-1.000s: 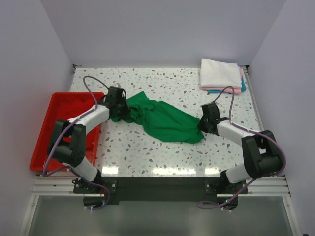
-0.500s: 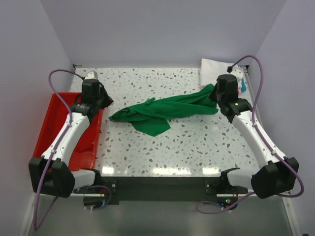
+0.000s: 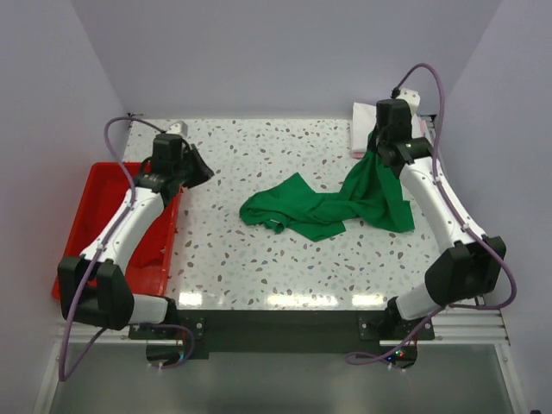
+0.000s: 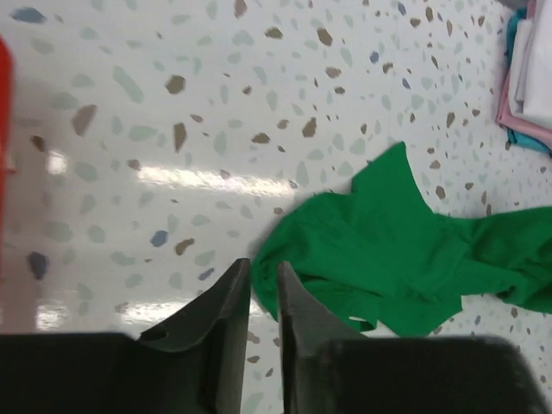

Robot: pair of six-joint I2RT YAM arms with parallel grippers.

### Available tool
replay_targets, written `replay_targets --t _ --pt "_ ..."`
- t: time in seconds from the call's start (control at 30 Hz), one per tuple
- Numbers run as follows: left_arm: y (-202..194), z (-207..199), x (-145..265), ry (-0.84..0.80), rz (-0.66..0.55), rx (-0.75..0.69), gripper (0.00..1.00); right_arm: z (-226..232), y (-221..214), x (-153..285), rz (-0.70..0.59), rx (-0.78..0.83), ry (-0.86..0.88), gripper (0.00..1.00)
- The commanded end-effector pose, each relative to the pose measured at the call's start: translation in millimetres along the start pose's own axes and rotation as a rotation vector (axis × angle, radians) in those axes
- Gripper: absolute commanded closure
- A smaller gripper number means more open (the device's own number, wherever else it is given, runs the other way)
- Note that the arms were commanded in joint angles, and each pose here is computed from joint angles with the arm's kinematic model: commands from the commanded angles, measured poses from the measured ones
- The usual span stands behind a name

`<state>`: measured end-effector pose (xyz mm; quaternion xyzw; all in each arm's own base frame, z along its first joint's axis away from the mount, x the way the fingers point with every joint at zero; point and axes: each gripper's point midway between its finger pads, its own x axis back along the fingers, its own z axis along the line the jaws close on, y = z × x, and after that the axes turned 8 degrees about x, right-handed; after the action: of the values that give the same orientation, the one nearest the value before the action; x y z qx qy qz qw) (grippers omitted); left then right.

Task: Fold and stack the t-shirts
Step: Flatten the tshirt out

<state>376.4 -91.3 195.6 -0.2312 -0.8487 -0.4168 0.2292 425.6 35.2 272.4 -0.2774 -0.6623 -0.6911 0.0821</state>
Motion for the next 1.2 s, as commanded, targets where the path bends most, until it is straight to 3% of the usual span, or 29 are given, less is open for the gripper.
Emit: replay_targets --t 0.0,0.03,0.13,0.2,0.33,0.4,0.57,0.97,1.17 --pt "-36 -62 -8 -0.188 0.091 -0.088 0.73 0 11 0 -0.008 0.030 0.002 0.98" --pt "-46 -69 -11 -0.193 0.100 -0.086 0.59 0 11 0 -0.008 0.031 0.002 0.98" --pt "-80 -82 -29 -0.204 0.154 -0.090 0.49 1 5 0 0.003 0.034 0.011 0.98" --pt "-100 -82 -51 -0.153 0.199 -0.119 0.48 2 2 2 0.007 0.030 0.022 0.98" --pt "-102 -96 -93 -0.046 0.176 -0.214 0.48 3 -4 3 0.014 0.026 0.035 0.98" --pt "-116 -77 -119 0.062 0.203 -0.276 0.49 3 -5 3 0.016 0.023 0.038 0.98" --pt "-123 -76 -156 0.081 0.225 -0.382 0.50 7 -6 2 0.017 0.023 0.061 0.98" --pt "-148 -95 -180 -0.075 0.274 -0.456 0.47 12 -14 -4 0.029 0.027 0.075 0.99" --pt "-160 -83 -191 -0.037 0.297 -0.470 0.56 15 -19 -8 0.039 0.025 0.081 1.00"
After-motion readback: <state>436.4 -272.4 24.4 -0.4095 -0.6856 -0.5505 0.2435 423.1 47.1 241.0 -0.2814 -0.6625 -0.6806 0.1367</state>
